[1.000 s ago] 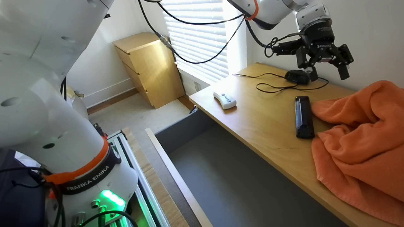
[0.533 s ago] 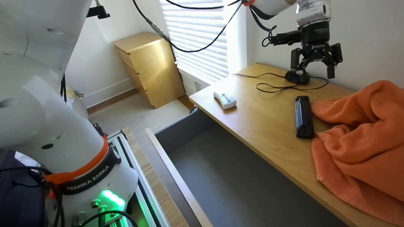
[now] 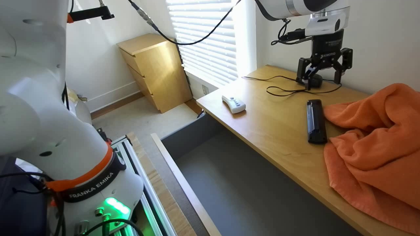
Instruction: Place the black remote control upside down
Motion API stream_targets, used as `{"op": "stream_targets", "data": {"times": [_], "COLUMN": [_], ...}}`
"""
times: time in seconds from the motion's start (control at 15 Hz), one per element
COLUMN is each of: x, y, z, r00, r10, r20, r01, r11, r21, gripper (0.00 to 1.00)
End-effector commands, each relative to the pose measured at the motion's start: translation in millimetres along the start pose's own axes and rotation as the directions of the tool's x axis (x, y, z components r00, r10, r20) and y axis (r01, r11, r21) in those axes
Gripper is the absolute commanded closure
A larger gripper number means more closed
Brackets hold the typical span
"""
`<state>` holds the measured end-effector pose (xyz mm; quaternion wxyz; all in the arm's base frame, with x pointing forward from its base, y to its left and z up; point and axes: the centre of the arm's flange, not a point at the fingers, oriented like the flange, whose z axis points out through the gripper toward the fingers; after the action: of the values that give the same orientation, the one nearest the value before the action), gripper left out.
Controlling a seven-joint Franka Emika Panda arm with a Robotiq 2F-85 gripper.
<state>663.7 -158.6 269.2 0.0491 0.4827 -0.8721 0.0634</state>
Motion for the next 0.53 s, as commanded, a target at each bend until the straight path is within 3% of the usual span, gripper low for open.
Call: {"op": "stream_targets", "data": {"times": [0.0,0.47], "x": [32,73], "y": [36,71], "z": [-4,-12], "r00": [0.99,0.974], "r10": [-0.012,-0.142], "r20": [0.144,0.175], "r01": [0.017,0.173], "r11": [0.999,0.97], "r21": [-0.036,-0.171], "gripper": [0.0,0.0]}}
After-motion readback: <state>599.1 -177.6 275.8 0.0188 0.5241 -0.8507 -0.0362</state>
